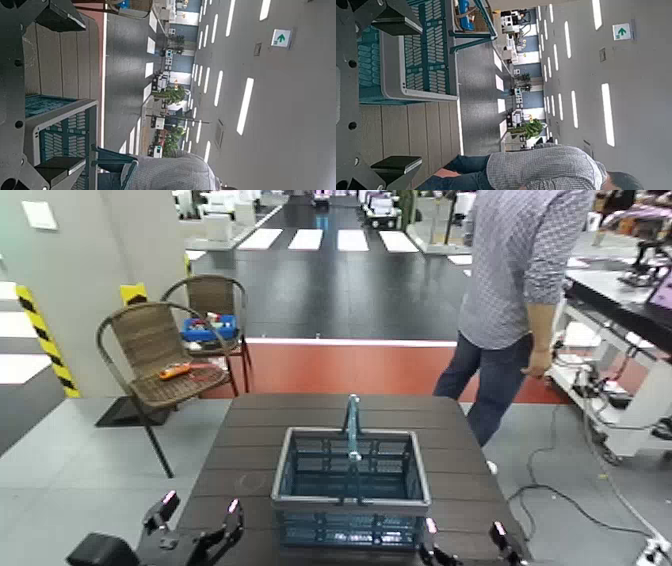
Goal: Grasp the handle of the crate.
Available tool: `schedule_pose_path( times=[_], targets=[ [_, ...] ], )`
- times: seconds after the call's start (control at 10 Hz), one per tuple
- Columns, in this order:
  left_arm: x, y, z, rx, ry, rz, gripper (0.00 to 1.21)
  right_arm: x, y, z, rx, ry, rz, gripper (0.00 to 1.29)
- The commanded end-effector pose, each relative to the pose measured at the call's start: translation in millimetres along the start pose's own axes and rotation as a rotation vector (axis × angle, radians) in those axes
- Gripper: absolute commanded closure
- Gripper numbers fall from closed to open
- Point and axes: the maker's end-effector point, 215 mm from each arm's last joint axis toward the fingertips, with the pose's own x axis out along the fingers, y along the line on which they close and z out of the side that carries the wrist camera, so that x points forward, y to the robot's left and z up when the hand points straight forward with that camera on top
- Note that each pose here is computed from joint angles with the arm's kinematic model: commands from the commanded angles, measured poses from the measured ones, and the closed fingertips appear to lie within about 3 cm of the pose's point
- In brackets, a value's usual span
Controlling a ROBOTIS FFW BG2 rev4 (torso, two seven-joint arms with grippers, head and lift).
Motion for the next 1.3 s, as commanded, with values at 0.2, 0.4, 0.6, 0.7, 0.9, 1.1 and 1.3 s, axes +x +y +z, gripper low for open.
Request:
schedule_pose_path(
  times=[0.2, 0.4, 0.6, 0.7, 0.9, 1.1, 1.3],
  targets=[
    [-4, 0.7, 2, -0.015, -0.022, 0.015, 0.11, -11, -4.9, 6, -0.026, -0.018, -0.011, 0.15],
    [-4, 1.2, 2, -0.018, -0.023, 0.018, 0.11, -16, -7.7, 9, -0.045, -0.019, -0.019, 0.15],
    [-4, 3.7, -1, -0.038, -0.012, 0.023, 0.11, -14, -4.3, 8, -0.041, -0.020, -0.015, 0.15],
    [0, 4.1, -5, -0.072, 0.008, 0.016, 0.11, -14, -2.6, 7, -0.038, -0.018, -0.013, 0.15],
    [20, -11.4, -11, -0.165, 0.077, -0.074, 0.11, -13, -1.2, 7, -0.034, -0.017, -0.011, 0.15],
    [47, -32.2, -9, -0.256, 0.154, -0.197, 0.11, -12, 1.0, 7, -0.027, -0.018, -0.008, 0.15],
    [71, -44.5, 0, -0.336, 0.220, -0.284, 0.11, -11, 3.9, 5, -0.020, -0.015, -0.003, 0.15]
  ],
)
